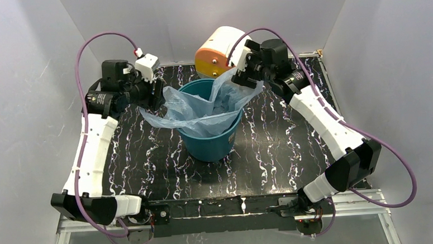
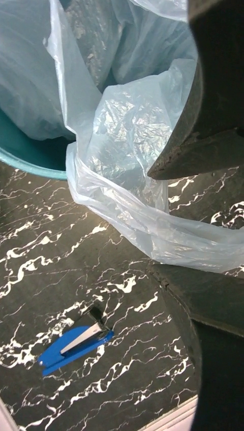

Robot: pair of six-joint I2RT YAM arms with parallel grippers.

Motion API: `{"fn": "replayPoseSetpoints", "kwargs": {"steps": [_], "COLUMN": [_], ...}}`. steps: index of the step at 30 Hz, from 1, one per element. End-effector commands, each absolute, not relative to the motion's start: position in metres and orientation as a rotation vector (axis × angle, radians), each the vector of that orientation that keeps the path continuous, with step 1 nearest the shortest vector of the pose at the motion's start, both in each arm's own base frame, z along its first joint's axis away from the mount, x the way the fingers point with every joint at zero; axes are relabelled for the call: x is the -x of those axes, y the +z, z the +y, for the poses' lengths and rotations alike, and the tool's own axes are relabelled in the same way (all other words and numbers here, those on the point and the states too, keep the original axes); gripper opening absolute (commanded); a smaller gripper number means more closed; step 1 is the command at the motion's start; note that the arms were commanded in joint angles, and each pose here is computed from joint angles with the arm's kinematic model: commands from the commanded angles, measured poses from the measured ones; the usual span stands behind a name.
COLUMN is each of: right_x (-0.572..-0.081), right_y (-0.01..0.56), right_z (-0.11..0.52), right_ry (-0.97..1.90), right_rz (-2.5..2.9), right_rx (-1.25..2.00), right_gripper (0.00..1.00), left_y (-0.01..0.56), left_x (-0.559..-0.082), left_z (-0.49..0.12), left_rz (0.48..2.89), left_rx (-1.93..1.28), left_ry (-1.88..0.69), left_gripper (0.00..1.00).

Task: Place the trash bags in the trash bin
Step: Place the trash bag in the trash bin.

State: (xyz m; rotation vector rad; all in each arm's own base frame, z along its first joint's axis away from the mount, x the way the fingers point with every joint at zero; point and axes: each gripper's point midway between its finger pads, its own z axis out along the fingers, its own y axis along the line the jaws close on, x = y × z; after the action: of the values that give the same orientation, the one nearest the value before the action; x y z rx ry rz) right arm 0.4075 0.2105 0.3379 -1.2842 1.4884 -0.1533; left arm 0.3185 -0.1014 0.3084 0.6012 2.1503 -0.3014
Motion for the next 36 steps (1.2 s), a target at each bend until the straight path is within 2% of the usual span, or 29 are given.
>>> {"fn": "replayPoseSetpoints", "kwargs": {"steps": [1,5,9,10,11,13,14,18,20,23,33,36], "right_x": [-0.405,-0.408,-0.409,-0.407,-0.406,-0.405,-0.404,-0.413,-0.420,-0.421,-0.398,-0.393], "right_y": [0.370,0.371,0.379,0.382,0.382,0.381,0.377,0.359,0.352,0.336,0.277,0.270], "right_z": [0.225,0.232,0.236,0.236,0.235,0.231,0.228,0.204,0.183,0.169,0.183,0.191], "right_ry": [-0.100,-0.088,-0.046,-0.025,-0.016,-0.001,0.008,0.014,0.024,0.072,0.257,0.318], "right_rz": [1.397,1.412,1.449,1.457,1.466,1.509,1.537,1.687,1.765,1.849,2.067,2.085], "right_rx": [1.262,1.266,1.188,1.163,1.147,1.089,1.069,0.890,0.790,0.726,0.751,0.761], "right_gripper": [0.94,0.89,0.65,0.58,0.47,0.30,0.25,0.03,0.00,0.01,0.06,0.13], "left_y": [0.321,0.314,0.312,0.311,0.311,0.309,0.307,0.305,0.305,0.301,0.271,0.257], "left_x": [-0.307,-0.318,-0.328,-0.329,-0.331,-0.338,-0.339,-0.342,-0.344,-0.348,-0.358,-0.358], "left_z": [-0.107,-0.102,-0.094,-0.094,-0.092,-0.079,-0.075,-0.076,-0.076,-0.073,-0.079,-0.069], "left_rz": [2.087,2.103,2.109,2.103,2.095,2.099,2.104,2.106,2.105,2.113,2.185,2.213], "left_rx": [-0.697,-0.629,-0.523,-0.504,-0.480,-0.367,-0.329,-0.289,-0.268,-0.233,-0.146,-0.120], "left_ry": [-0.333,-0.296,-0.252,-0.252,-0.245,-0.177,-0.153,-0.167,-0.171,-0.162,-0.224,-0.164], "left_gripper": [0.55,0.46,0.33,0.30,0.25,0.05,0.00,0.00,0.00,0.00,0.00,0.00]}}
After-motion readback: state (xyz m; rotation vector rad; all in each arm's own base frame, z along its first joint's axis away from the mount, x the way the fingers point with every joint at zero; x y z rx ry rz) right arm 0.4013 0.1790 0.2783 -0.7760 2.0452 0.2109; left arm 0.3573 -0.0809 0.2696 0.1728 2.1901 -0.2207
